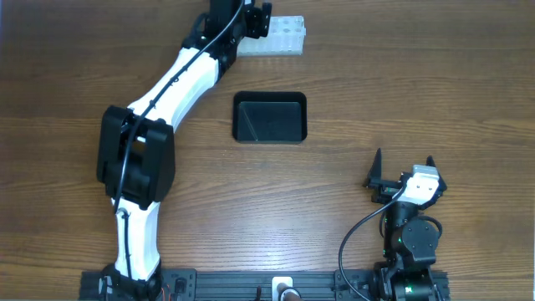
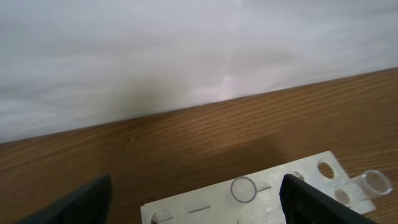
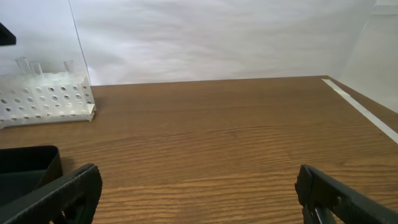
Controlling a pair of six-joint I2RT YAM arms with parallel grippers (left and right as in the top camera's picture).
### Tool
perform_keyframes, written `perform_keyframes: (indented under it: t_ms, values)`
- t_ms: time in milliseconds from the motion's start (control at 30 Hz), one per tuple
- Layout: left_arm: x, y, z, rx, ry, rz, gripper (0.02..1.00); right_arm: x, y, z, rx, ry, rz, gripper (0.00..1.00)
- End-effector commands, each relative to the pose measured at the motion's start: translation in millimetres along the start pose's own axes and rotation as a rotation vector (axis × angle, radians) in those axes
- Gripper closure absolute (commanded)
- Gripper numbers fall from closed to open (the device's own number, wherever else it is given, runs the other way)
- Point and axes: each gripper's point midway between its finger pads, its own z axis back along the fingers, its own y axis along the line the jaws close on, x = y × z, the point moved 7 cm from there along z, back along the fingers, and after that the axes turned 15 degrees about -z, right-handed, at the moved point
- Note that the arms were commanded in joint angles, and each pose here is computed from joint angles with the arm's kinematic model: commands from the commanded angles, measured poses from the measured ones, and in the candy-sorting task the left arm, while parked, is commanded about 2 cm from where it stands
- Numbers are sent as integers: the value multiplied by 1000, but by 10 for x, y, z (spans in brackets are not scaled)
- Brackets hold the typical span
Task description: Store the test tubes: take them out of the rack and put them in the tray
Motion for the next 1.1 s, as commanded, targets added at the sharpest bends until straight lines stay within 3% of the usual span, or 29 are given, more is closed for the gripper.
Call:
perform_keyframes:
  t_ms: [33,867,1100]
  values:
    - [-123,-31,-117,-29,13,-29,163,-4,-28,1,-19,-8,3,7]
    - [-329,-134,-451,-54,-28,-25,224,-4,-28,1,-19,-8,3,7]
    - [-290,-137,-450,-59,-52,-24,362,-4,-28,1,-19,-8,3,7]
